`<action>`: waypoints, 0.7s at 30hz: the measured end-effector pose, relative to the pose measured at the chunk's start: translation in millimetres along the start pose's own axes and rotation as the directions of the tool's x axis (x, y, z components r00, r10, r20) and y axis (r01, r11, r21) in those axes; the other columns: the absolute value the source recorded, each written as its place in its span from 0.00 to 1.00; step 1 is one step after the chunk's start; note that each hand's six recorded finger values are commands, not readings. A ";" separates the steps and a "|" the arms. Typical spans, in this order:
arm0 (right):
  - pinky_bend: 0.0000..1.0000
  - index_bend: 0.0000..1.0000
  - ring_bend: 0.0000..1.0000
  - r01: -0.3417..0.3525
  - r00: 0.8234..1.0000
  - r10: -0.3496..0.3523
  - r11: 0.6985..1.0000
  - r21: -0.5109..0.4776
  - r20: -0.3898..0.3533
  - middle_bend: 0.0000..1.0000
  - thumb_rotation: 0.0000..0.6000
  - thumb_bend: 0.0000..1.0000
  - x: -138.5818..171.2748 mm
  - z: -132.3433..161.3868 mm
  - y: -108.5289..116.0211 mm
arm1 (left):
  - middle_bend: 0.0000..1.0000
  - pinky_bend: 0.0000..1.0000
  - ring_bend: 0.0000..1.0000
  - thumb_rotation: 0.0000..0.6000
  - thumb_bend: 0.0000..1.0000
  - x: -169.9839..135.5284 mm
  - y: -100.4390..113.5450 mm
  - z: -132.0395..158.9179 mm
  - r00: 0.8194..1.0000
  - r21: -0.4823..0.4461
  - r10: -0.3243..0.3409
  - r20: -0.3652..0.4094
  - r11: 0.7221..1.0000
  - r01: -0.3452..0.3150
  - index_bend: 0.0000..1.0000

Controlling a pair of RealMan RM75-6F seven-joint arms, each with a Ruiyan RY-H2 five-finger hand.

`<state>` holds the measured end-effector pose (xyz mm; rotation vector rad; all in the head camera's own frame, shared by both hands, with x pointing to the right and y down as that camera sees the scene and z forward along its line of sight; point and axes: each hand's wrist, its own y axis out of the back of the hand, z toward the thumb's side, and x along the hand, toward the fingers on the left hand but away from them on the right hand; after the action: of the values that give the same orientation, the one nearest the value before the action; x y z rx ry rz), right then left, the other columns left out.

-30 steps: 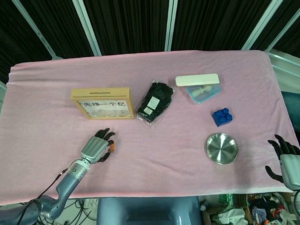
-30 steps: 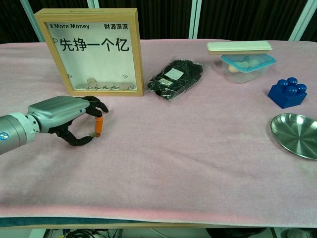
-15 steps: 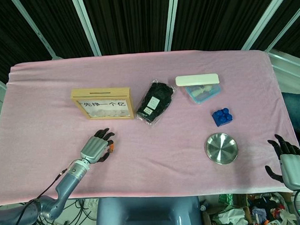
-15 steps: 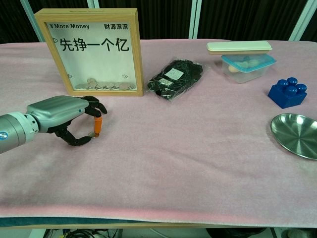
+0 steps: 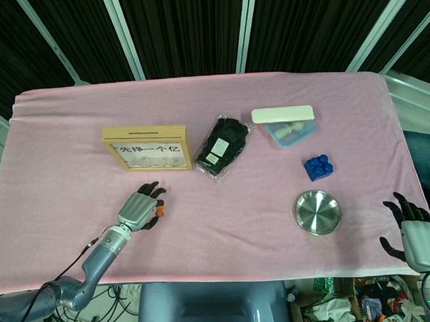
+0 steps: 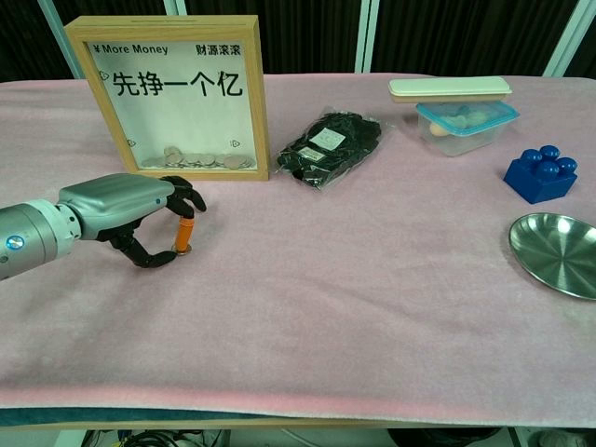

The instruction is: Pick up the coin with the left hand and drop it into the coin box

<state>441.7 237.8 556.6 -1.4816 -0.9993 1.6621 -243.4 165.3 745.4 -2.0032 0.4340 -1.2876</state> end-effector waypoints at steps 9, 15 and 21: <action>0.20 0.22 0.16 -0.001 1.000 0.001 1.000 -0.002 -0.004 0.06 1.00 0.20 0.3 0.6 -0.1 | 0.16 0.11 0.00 1.00 0.40 3.3 2.7 -0.6 1.000 -0.006 0.000 -0.008 1.000 0.000 0.58; 0.20 0.22 0.16 0.000 1.000 0.000 1.000 -0.002 -0.005 0.06 1.00 0.20 0.3 0.9 -0.3 | 0.17 0.11 0.00 1.00 0.40 6.2 8.9 1.8 1.000 -0.001 0.019 0.000 1.000 -0.019 0.58; 0.20 0.22 0.16 0.000 1.000 0.000 1.000 -0.003 -0.006 0.06 1.00 0.20 0.4 1.1 -0.3 | 0.17 0.11 0.00 1.00 0.40 10.5 14.7 2.7 0.999 -0.001 0.035 0.001 0.999 -0.035 0.58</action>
<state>440.6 238.2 556.7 -1.4879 -0.9985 1.6556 -234.9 149.7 741.0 -1.9883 0.4670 -1.2646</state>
